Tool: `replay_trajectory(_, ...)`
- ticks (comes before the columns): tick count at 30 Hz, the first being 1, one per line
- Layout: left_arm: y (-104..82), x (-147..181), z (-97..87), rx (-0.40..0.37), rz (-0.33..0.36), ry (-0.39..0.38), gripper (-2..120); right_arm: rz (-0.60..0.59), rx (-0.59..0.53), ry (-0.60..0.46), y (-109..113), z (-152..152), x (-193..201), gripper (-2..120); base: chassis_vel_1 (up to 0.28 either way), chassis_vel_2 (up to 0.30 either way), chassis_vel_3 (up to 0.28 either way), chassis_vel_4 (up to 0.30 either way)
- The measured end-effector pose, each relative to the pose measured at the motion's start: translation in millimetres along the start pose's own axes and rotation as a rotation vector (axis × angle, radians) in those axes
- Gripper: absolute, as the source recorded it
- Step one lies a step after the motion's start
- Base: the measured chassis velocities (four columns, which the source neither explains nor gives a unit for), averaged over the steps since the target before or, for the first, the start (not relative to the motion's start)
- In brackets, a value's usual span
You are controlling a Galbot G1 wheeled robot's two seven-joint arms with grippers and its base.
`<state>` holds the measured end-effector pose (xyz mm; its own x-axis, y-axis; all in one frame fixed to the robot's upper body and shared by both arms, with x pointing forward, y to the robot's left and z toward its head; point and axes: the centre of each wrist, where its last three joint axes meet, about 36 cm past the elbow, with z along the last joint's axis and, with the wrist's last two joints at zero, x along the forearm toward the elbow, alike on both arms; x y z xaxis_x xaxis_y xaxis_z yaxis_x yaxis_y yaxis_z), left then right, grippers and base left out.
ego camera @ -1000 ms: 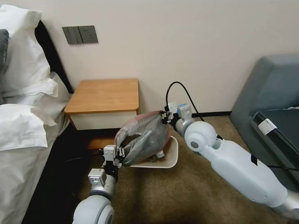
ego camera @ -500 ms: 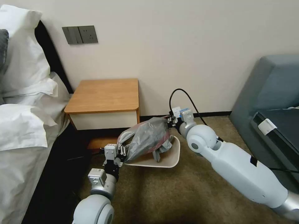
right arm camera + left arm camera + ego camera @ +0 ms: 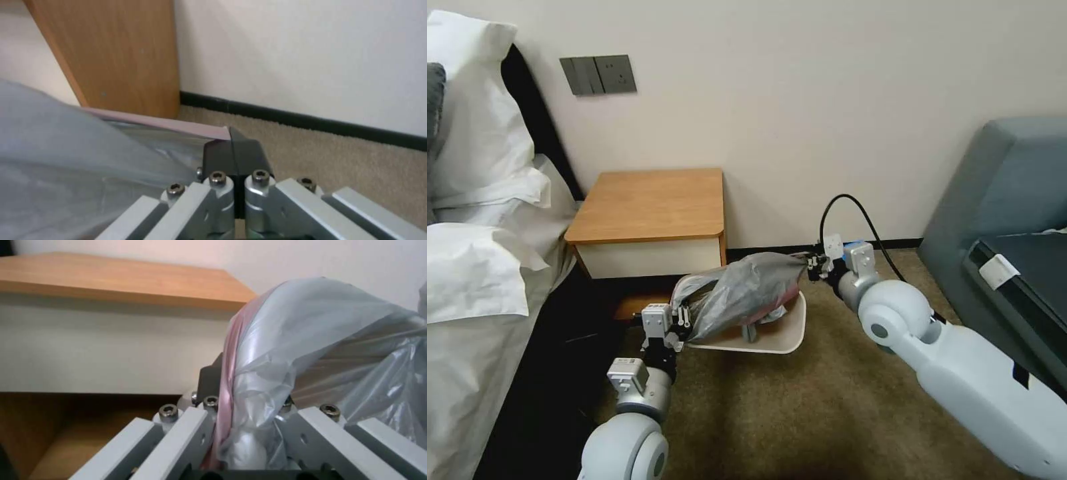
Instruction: Pick up the garbage bag from the table and place it over the trash can.
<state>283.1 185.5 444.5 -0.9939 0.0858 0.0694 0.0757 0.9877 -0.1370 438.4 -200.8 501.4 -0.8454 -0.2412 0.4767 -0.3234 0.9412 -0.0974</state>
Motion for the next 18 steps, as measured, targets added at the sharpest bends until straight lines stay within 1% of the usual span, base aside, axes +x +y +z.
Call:
replay_trajectory(2,0.2,0.8,-0.5,0.001,-0.005,-0.004,5,0.003,-0.001,0.008,-0.8,6.7,3.4,0,0.000,0.000,0.000,0.000)
replay_trajectory(9,1.8,0.9,-0.6,0.002,-0.022,-0.016,5,-0.005,0.000,0.014,2.9,12.5,9.2,0,0.000,0.000,0.000,0.000)
replay_trajectory(15,2.4,0.8,-0.8,0.004,-0.032,-0.023,5,-0.019,0.001,0.001,7.2,10.2,14.7,0,0.000,0.000,0.000,0.000)
replay_trajectory(18,3.5,0.2,0.0,0.003,-0.038,-0.027,5,-0.031,0.000,-0.031,10.0,1.3,20.7,0,0.000,0.000,0.000,0.000)
